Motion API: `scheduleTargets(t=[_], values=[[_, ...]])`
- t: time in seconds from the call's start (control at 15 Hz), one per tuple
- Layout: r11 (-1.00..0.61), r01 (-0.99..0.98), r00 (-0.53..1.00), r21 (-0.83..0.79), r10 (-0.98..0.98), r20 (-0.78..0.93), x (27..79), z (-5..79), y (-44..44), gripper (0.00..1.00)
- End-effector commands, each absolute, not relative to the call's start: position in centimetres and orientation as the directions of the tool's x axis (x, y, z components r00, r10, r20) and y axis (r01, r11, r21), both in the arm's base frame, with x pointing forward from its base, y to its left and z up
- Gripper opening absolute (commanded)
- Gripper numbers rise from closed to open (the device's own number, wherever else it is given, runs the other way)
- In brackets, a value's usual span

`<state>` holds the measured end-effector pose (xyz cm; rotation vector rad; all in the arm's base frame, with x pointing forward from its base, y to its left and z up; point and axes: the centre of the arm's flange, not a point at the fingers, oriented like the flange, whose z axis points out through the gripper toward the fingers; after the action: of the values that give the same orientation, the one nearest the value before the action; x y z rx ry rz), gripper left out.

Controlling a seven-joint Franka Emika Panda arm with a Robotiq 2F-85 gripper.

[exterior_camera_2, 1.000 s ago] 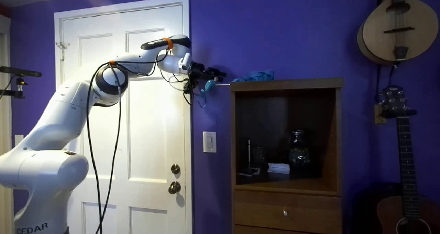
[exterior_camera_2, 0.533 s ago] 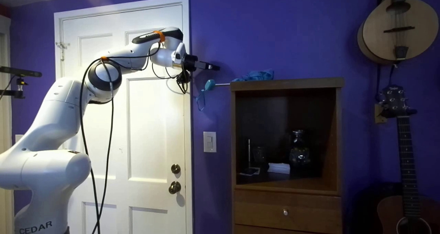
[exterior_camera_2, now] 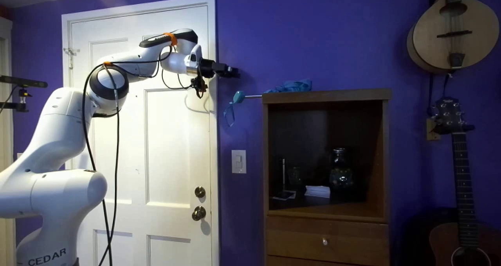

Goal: Remove the umbrella from the door and put it on top of the cabinet

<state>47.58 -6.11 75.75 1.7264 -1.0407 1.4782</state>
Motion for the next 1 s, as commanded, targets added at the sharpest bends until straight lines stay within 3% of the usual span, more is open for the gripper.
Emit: scheduleTargets(t=[0.0, 0.93], values=[[-0.502, -0.864, 0.119, 0.036, -0.135, 0.984, 45.9, 77.3, -2.2, 1.0], [-0.378, -0.924, 0.1, 0.059, -0.091, 0.991, 41.3, 77.5, -0.5, 1.0]])
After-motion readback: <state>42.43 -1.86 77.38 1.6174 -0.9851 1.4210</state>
